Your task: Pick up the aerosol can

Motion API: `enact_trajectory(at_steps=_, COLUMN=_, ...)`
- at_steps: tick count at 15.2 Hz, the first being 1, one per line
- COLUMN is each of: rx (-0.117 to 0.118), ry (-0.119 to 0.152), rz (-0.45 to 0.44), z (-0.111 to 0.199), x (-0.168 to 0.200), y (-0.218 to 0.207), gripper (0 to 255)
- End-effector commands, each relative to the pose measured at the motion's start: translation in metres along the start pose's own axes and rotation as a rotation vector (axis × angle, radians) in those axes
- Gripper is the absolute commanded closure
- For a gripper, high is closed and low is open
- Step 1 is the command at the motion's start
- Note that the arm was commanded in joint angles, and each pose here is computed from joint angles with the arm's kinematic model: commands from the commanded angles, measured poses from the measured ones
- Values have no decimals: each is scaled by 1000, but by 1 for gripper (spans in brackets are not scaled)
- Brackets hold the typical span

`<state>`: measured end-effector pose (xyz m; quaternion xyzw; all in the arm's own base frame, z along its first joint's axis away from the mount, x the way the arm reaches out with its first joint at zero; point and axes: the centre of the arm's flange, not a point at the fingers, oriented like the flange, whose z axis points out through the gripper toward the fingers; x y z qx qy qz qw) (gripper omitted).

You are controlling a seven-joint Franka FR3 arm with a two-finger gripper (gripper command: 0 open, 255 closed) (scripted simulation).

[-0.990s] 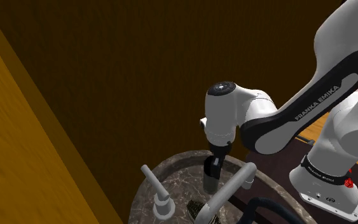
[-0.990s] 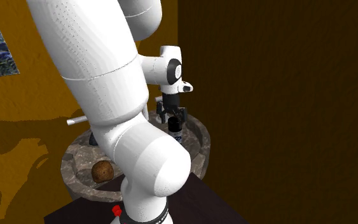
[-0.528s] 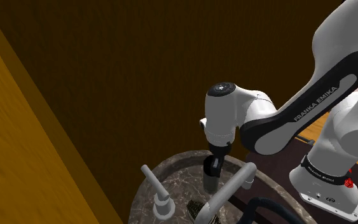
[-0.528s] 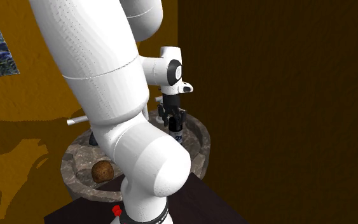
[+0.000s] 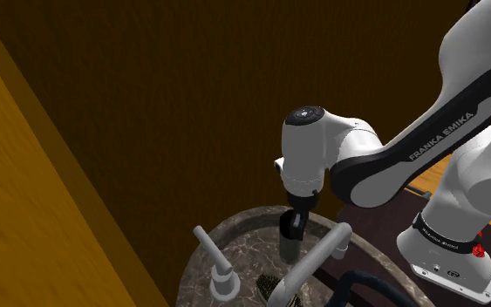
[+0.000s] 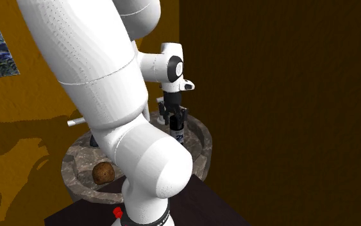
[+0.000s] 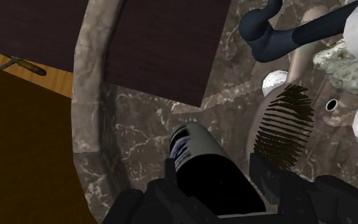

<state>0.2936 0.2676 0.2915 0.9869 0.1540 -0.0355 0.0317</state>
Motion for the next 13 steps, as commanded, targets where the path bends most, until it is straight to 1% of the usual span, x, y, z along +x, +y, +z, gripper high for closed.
enact_trajectory(at_steps=1, rx=0, ry=0, rz=0, z=-11, x=-1, y=0, gripper=255)
enact_trajectory(at_steps=11, rx=0, ry=0, rz=0, z=-63, x=-5, y=3, gripper=255)
enact_trajectory(at_steps=13, rx=0, ry=0, rz=0, z=-64, x=-5, y=3, gripper=255)
